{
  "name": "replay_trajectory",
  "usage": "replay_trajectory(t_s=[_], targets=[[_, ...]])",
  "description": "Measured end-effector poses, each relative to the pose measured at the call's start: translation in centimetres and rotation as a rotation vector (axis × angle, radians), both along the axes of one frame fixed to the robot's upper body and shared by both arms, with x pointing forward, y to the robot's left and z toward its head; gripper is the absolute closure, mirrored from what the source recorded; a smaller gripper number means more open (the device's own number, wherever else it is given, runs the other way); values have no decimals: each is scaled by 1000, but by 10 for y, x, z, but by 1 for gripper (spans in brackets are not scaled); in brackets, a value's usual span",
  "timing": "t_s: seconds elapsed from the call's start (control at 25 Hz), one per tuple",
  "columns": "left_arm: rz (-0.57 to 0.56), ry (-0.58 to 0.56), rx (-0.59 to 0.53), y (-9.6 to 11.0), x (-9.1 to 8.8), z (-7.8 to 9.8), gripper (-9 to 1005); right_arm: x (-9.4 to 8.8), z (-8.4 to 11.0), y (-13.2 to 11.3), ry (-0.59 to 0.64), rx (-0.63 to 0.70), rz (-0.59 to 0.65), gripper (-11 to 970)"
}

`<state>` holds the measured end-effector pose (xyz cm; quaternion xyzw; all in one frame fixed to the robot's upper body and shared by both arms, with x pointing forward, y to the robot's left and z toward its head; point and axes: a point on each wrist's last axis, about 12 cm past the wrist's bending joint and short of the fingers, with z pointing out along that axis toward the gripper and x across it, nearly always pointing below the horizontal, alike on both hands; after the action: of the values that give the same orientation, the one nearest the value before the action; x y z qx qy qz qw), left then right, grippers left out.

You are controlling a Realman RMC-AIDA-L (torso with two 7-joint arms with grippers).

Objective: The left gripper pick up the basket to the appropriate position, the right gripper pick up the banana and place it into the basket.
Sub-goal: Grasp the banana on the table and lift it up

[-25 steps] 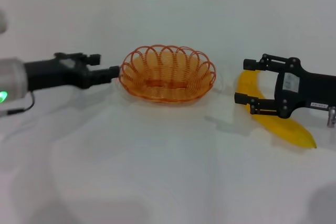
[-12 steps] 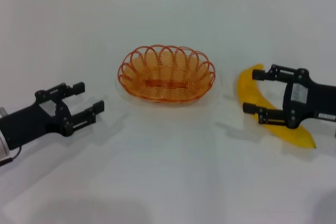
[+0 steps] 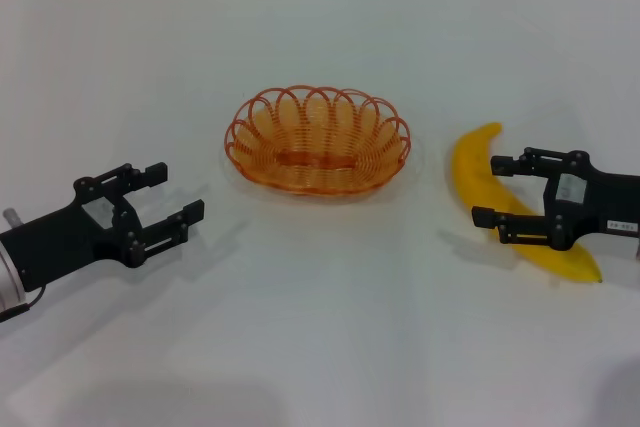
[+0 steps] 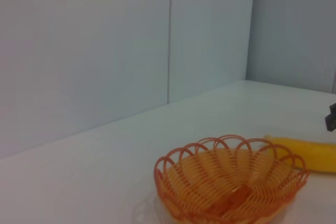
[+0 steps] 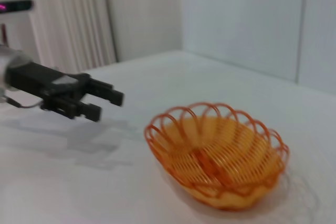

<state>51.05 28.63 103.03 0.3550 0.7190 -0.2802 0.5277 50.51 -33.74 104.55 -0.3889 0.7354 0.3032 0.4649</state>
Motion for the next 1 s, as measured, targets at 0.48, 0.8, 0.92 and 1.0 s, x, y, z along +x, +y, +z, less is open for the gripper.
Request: replay_trajectory(t_s=[0.48, 0.8, 0.92, 1.0], targets=[[-10, -9, -2, -2, -1, 0, 285, 5, 4, -13, 123, -54, -60, 166], [-23, -16, -12, -3, 0, 2, 286, 11, -6, -4, 152, -98, -77, 164], [-29, -18, -17, -4, 0, 3, 287, 13, -8, -2, 156, -110, -85, 164], [-31, -19, -19, -4, -1, 3, 287, 13, -9, -2, 163, -112, -88, 163]])
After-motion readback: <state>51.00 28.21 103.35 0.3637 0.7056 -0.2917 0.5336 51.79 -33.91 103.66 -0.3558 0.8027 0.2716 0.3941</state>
